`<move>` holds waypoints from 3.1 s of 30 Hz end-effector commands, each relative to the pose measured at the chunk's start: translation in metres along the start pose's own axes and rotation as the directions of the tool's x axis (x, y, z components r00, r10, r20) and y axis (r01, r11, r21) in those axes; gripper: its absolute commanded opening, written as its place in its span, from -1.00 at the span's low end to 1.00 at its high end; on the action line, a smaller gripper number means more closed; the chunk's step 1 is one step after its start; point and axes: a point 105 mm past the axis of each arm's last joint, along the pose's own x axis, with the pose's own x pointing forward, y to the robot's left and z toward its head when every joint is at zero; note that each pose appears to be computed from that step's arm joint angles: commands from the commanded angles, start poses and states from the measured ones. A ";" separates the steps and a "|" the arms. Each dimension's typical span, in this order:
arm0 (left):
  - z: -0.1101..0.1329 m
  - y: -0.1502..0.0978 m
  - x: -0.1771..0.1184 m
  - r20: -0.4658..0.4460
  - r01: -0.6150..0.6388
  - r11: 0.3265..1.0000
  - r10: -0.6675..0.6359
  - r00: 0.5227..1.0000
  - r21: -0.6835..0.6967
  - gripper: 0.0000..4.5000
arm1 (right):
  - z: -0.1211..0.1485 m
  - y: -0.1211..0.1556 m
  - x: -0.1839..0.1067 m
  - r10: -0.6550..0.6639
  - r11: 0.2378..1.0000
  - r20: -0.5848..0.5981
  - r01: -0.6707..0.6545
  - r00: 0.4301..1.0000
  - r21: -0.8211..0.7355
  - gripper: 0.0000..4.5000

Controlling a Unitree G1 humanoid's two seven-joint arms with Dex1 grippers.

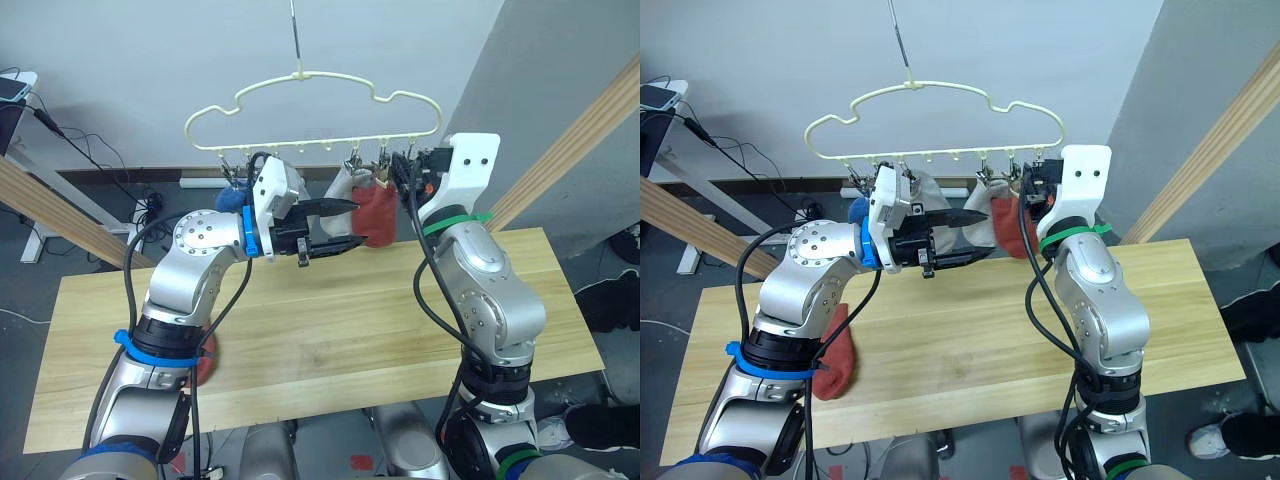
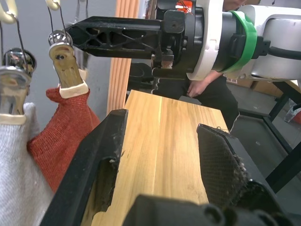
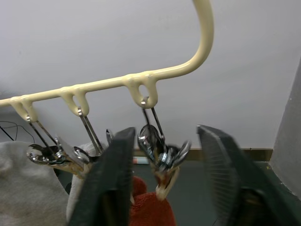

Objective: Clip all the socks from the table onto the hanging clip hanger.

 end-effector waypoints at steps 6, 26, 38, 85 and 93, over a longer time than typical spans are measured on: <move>0.016 0.001 0.001 0.044 0.009 0.999 -0.012 0.999 0.053 0.18 | 0.013 0.005 0.004 0.006 1.000 0.051 -0.006 0.999 -0.006 -0.03; 0.017 0.000 0.003 0.041 0.018 0.998 -0.020 0.999 0.059 0.18 | 0.014 0.013 0.002 -0.012 1.000 0.053 0.011 0.999 0.022 -0.03; 0.017 0.001 0.001 0.033 0.009 0.998 -0.012 0.999 0.064 0.18 | 0.009 0.029 0.007 0.083 0.996 0.039 -0.084 0.996 0.027 -0.03; 0.017 0.002 0.001 0.031 0.012 0.997 -0.014 0.999 0.071 0.18 | 0.010 0.023 0.004 0.021 1.000 0.076 -0.021 0.997 0.002 -0.58; 0.017 0.003 0.001 0.031 0.013 0.997 -0.015 0.999 0.072 0.18 | 0.008 0.024 0.004 0.035 0.999 0.083 -0.034 0.996 -0.008 -0.33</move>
